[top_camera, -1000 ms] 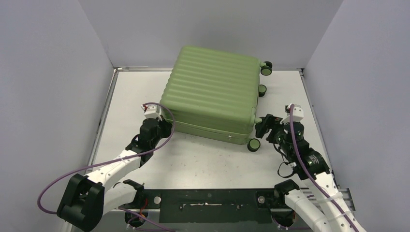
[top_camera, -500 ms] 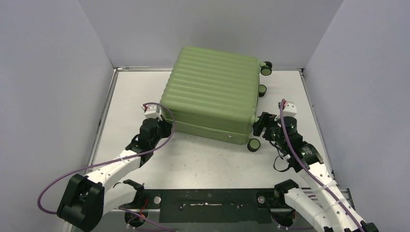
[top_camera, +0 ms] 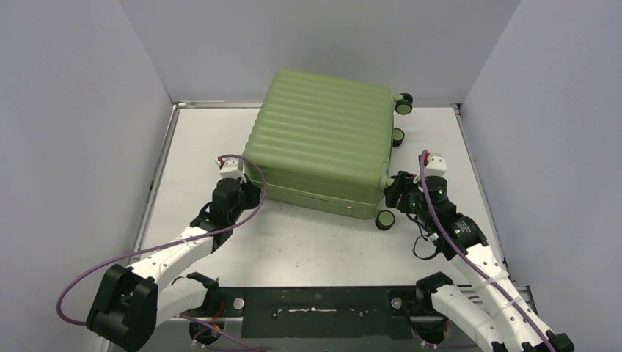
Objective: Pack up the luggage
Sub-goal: Zip the luggage at the center of the board.
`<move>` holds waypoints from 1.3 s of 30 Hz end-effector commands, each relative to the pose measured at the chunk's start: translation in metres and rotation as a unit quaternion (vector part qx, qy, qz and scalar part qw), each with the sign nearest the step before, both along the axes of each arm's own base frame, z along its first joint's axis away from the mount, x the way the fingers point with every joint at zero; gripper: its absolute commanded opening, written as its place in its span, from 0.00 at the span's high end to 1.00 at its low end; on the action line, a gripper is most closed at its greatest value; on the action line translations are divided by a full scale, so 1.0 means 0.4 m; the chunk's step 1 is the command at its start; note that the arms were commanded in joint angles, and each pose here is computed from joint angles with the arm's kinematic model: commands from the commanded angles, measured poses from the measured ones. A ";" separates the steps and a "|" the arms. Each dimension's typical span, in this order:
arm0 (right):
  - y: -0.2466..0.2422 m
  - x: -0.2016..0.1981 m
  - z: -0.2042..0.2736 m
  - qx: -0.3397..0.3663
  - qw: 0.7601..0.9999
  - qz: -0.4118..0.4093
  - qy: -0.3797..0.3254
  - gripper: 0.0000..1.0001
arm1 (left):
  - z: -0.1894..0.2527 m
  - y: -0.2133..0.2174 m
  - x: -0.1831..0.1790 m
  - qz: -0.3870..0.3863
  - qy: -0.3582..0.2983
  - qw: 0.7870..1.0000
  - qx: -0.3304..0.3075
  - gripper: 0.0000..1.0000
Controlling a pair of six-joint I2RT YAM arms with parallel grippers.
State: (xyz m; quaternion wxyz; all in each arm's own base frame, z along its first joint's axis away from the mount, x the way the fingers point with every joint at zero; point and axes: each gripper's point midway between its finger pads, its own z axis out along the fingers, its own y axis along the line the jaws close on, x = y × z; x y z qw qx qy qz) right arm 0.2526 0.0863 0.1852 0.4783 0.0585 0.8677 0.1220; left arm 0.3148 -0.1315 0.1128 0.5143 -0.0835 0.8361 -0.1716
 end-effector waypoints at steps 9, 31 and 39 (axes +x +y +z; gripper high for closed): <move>-0.061 0.029 -0.016 -0.024 0.997 -0.074 -0.002 1.00 | -0.005 0.148 0.020 0.117 0.014 0.991 0.067 1.00; -0.036 0.024 -0.005 -0.019 0.999 -0.035 -0.011 1.00 | 0.049 0.216 0.081 0.107 -0.034 0.992 0.057 1.00; -0.032 0.025 -0.008 -0.018 0.999 -0.031 -0.012 1.00 | 0.081 0.215 0.088 0.075 -0.049 0.993 0.076 1.00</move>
